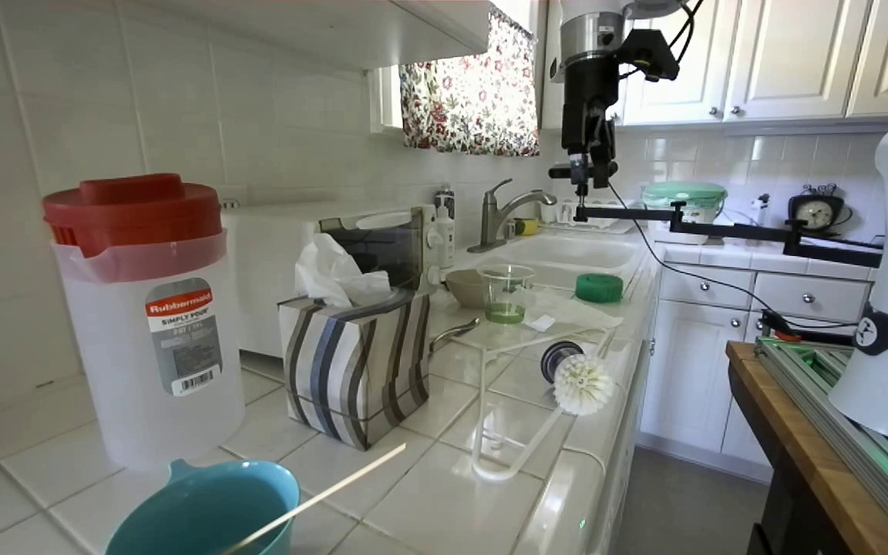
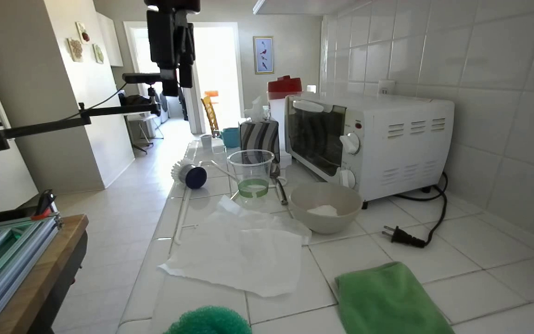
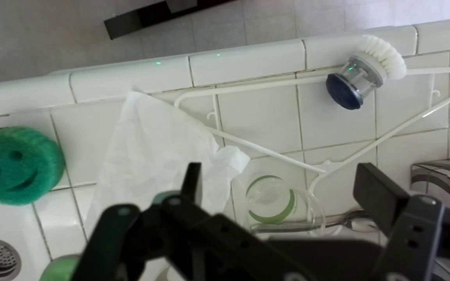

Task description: Use the white napkin to wipe the top of the oven.

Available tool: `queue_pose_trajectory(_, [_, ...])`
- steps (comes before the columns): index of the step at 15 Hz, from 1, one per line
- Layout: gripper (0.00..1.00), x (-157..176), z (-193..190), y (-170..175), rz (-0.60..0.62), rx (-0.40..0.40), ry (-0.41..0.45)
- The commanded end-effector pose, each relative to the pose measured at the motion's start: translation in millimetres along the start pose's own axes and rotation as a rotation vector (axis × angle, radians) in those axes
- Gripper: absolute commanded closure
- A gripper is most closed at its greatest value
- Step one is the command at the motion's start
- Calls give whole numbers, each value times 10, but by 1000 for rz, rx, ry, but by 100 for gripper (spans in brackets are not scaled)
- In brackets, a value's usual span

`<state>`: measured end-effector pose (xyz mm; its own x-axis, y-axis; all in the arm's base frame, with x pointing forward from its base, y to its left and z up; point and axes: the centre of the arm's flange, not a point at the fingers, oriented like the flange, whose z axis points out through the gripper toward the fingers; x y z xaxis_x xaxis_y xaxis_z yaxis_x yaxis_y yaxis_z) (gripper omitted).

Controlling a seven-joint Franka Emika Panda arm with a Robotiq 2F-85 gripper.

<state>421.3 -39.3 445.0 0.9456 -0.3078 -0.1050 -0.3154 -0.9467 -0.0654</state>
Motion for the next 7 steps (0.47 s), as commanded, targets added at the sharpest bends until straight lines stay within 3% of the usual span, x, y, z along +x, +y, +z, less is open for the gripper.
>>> queue_pose_trajectory(1, [0, 131, -71, -104, 9, -128, -20])
queue_pose_trajectory(2, [0, 40, -17, -62, -3, -63, -1])
queue_pose_trajectory(7, [0, 48, -4, -76, -3, -72, -3])
